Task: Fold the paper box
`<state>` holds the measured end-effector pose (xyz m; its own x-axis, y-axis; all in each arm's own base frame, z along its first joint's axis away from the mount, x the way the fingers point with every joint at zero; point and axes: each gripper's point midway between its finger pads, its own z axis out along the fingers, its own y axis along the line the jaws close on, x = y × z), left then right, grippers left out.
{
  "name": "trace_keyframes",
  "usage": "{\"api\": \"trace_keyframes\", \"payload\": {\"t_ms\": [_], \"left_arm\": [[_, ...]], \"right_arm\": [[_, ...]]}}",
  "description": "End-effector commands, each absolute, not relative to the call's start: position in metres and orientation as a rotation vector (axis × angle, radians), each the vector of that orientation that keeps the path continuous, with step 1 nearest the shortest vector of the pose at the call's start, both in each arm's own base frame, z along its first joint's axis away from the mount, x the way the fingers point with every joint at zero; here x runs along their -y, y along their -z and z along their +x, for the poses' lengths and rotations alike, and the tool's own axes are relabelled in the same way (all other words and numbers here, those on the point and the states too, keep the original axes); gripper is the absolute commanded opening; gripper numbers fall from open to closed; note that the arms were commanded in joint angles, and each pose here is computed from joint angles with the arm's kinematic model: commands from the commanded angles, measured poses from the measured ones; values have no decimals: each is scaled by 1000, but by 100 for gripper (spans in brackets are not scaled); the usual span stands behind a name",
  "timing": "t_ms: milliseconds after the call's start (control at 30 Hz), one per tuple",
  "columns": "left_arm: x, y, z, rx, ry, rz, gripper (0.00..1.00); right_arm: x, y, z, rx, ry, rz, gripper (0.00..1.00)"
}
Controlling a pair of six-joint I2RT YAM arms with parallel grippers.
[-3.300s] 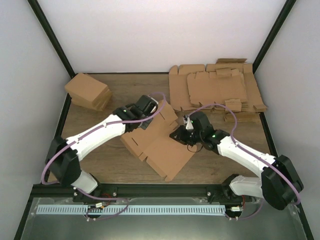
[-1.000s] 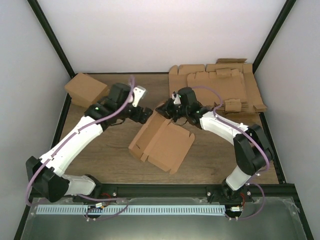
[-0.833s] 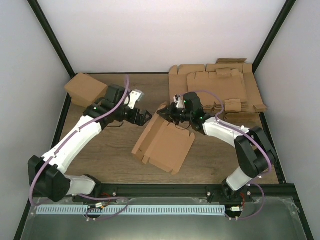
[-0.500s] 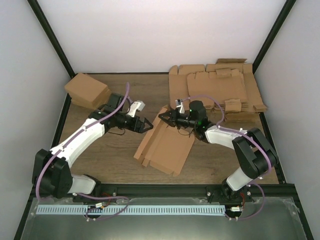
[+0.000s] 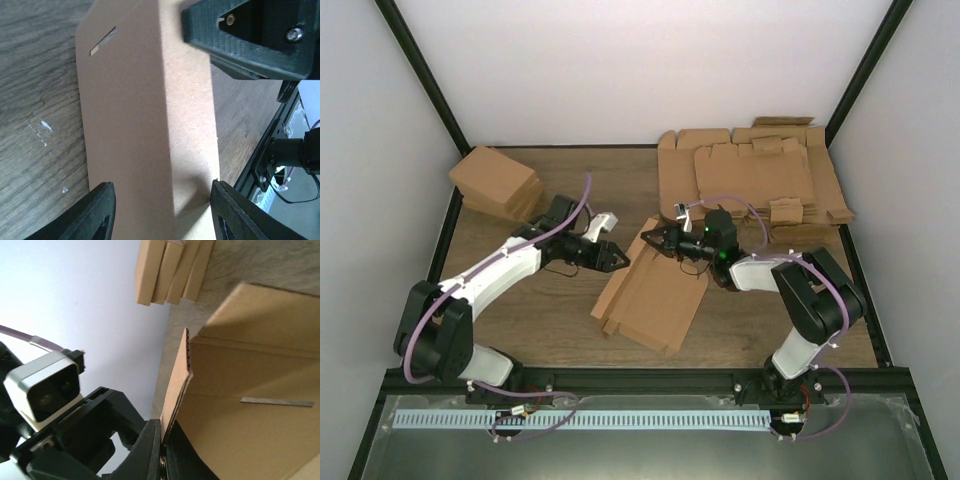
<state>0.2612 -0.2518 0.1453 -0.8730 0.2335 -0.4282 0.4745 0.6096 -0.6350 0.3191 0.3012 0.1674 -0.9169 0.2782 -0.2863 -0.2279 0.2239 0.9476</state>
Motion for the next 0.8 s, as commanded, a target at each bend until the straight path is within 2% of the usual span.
{"api": "trace_keyframes", "payload": {"t_ms": [0, 133, 367, 433, 667, 767], "left_arm": [[265, -141, 262, -2528, 1132, 599, 54], [276, -144, 263, -2519, 1071, 617, 51], [274, -133, 269, -2553, 1028, 589, 32], [274, -131, 269, -2558, 1021, 585, 30], [279, -144, 269, -2535, 966, 623, 29], [280, -148, 269, -2535, 964, 637, 33]], "right_arm": [[-298, -153, 319, -2101, -1725, -19, 1], [-295, -142, 321, -2126, -1706, -8, 1], [-291, -129, 318, -2164, -1670, -10, 4], [-290, -127, 316, -2172, -1663, -11, 6], [-289, -132, 316, -2154, -1647, -30, 6], [-289, -138, 318, -2140, -1646, -38, 6]]}}
